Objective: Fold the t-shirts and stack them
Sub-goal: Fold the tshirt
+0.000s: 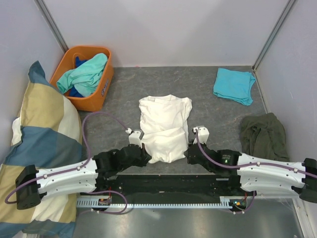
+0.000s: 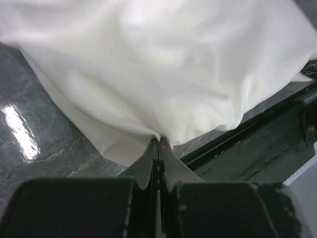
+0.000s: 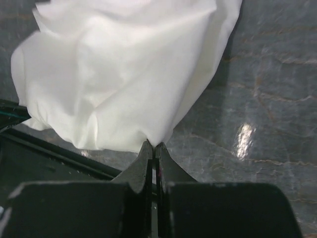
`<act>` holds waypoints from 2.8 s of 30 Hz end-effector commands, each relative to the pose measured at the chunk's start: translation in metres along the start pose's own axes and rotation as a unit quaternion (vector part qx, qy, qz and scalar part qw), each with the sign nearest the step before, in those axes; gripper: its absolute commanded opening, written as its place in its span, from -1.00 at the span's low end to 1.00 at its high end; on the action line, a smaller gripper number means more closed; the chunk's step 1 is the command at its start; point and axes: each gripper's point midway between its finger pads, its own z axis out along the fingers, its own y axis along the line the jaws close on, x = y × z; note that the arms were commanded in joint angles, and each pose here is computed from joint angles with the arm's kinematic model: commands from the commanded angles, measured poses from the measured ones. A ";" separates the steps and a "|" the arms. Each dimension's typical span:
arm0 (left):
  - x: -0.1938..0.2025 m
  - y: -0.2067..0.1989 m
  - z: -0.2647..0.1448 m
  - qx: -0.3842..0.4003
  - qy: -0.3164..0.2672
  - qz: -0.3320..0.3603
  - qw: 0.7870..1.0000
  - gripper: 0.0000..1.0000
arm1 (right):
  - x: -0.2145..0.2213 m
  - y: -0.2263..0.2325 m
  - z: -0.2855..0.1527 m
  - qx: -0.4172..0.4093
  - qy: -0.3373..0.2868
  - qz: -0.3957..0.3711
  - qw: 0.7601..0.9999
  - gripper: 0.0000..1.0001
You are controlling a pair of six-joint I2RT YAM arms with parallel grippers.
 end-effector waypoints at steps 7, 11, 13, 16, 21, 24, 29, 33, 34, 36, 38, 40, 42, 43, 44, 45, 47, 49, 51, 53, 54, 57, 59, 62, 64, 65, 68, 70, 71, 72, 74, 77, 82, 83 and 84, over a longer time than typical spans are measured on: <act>-0.096 0.009 -0.015 -0.064 -0.119 0.039 0.990 -0.96 | -0.083 -0.014 -0.009 0.099 -0.130 0.002 0.987 -1.00; -0.115 0.018 -0.013 -0.073 -0.141 0.036 0.987 -0.96 | -0.100 -0.021 -0.009 0.117 -0.152 0.017 0.981 -1.00; -0.121 0.019 -0.011 -0.070 -0.144 0.041 0.986 -0.96 | -0.109 -0.025 -0.008 0.125 -0.161 0.024 0.979 -1.00; -0.132 0.023 -0.007 -0.071 -0.149 0.041 0.985 -0.96 | -0.121 -0.033 -0.006 0.138 -0.170 0.026 0.975 -1.00; -0.157 0.019 0.001 -0.070 -0.158 0.053 0.984 -0.96 | -0.143 -0.039 0.001 0.142 -0.179 0.022 0.973 -1.00; -0.174 0.010 0.004 -0.063 -0.165 0.067 0.982 -0.96 | -0.168 -0.030 0.002 0.135 -0.195 0.020 0.971 -1.00; -0.205 0.000 0.006 -0.057 -0.185 0.077 0.978 -0.96 | -0.194 -0.023 0.013 0.134 -0.201 0.010 0.970 -1.00; -0.235 -0.005 0.003 -0.056 -0.205 0.085 0.974 -0.96 | -0.214 -0.015 0.024 0.123 -0.206 0.007 0.971 -1.00; -0.242 0.000 0.003 -0.062 -0.209 0.083 0.972 -0.96 | -0.217 -0.014 0.026 0.121 -0.205 0.007 0.971 -1.00; -0.253 0.001 0.004 -0.061 -0.216 0.086 0.971 -0.96 | -0.227 -0.016 0.034 0.124 -0.208 0.005 0.970 -1.00; -0.261 0.007 0.009 -0.067 -0.217 0.085 0.970 -0.96 | -0.232 -0.021 0.045 0.131 -0.200 -0.002 0.971 -1.00; -0.271 0.013 0.012 -0.071 -0.221 0.085 0.969 -0.96 | -0.243 -0.019 0.051 0.122 -0.202 0.000 0.972 -1.00; -0.275 0.017 0.022 -0.070 -0.215 0.087 0.970 -0.96 | -0.253 -0.025 0.063 0.128 -0.201 0.000 0.971 -1.00; -0.279 0.022 0.025 -0.074 -0.217 0.083 0.970 -0.96 | -0.255 -0.026 0.068 0.126 -0.200 0.001 0.972 -1.00; -0.277 0.027 0.030 -0.077 -0.210 0.083 0.971 -0.96 | -0.256 -0.032 0.078 0.129 -0.191 0.002 0.973 -1.00; -0.283 0.029 0.038 -0.077 -0.213 0.082 0.971 -0.96 | -0.263 -0.031 0.082 0.125 -0.196 0.004 0.973 -1.00; -0.290 0.038 0.045 -0.078 -0.214 0.076 0.971 -0.96 | -0.264 -0.042 0.099 0.128 -0.184 0.009 0.975 -1.00; -0.296 0.052 0.059 -0.086 -0.212 0.066 0.971 -0.96 | -0.276 -0.049 0.109 0.126 -0.188 0.017 0.974 -1.00; -0.305 0.058 0.068 -0.085 -0.213 0.061 0.971 -0.96 | -0.280 -0.051 0.130 0.118 -0.177 0.018 0.977 -1.00; -0.316 0.072 0.083 -0.087 -0.214 0.050 0.972 -0.96 | -0.280 -0.064 0.152 0.127 -0.163 0.019 0.978 -1.00; -0.320 0.076 0.088 -0.088 -0.214 0.047 0.972 -0.96 | -0.291 -0.061 0.156 0.117 -0.172 0.020 0.978 -1.00; -0.334 0.091 0.112 -0.085 -0.210 0.039 0.973 -0.96 | -0.302 -0.075 0.181 0.122 -0.172 0.023 0.977 -1.00; -0.344 0.103 0.127 -0.087 -0.213 0.036 0.973 -0.96 | -0.302 -0.089 0.202 0.123 -0.165 0.031 0.978 -1.00; -0.355 0.115 0.145 -0.088 -0.221 0.033 0.971 -0.96 | -0.317 -0.104 0.224 0.122 -0.175 0.045 0.976 -1.00; -0.359 0.124 0.154 -0.090 -0.221 0.031 0.971 -0.91 | -0.315 -0.119 0.243 0.121 -0.168 0.051 0.977 -1.00; -0.359 0.128 0.165 -0.088 -0.213 0.028 0.973 -0.61 | -0.327 -0.120 0.245 0.116 -0.179 0.053 0.976 -0.76; -0.360 0.137 0.176 -0.091 -0.206 0.022 0.974 0.72 | -0.333 -0.136 0.256 0.122 -0.185 0.057 0.973 0.15; -0.362 0.149 0.176 -0.103 -0.208 0.015 0.973 1.00 | -0.344 -0.150 0.250 0.133 -0.200 0.058 0.969 0.36; -0.368 0.152 0.173 -0.108 -0.214 0.009 0.971 1.00 | -0.350 -0.155 0.246 0.138 -0.208 0.059 0.966 0.50; -0.373 0.153 0.166 -0.109 -0.220 0.006 0.969 1.00 | -0.352 -0.161 0.243 0.144 -0.211 0.059 0.965 0.57; -0.387 0.159 0.151 -0.118 -0.235 0.000 0.965 1.00 | -0.360 -0.173 0.230 0.150 -0.219 0.064 0.962 0.61; -0.396 0.150 0.128 -0.120 -0.244 0.004 0.962 1.00 | -0.353 -0.182 0.212 0.156 -0.213 0.071 0.962 0.63; -0.382 0.133 0.096 -0.103 -0.246 -0.017 0.964 1.00 | -0.331 -0.167 0.178 0.130 -0.198 0.076 0.968 0.68; -0.373 0.127 0.086 -0.093 -0.245 -0.023 0.965 1.00 | -0.311 -0.167 0.177 0.125 -0.180 0.078 0.973 0.68; -0.367 0.123 0.082 -0.086 -0.242 -0.025 0.966 1.00 | -0.305 -0.163 0.174 0.115 -0.174 0.076 0.975 0.68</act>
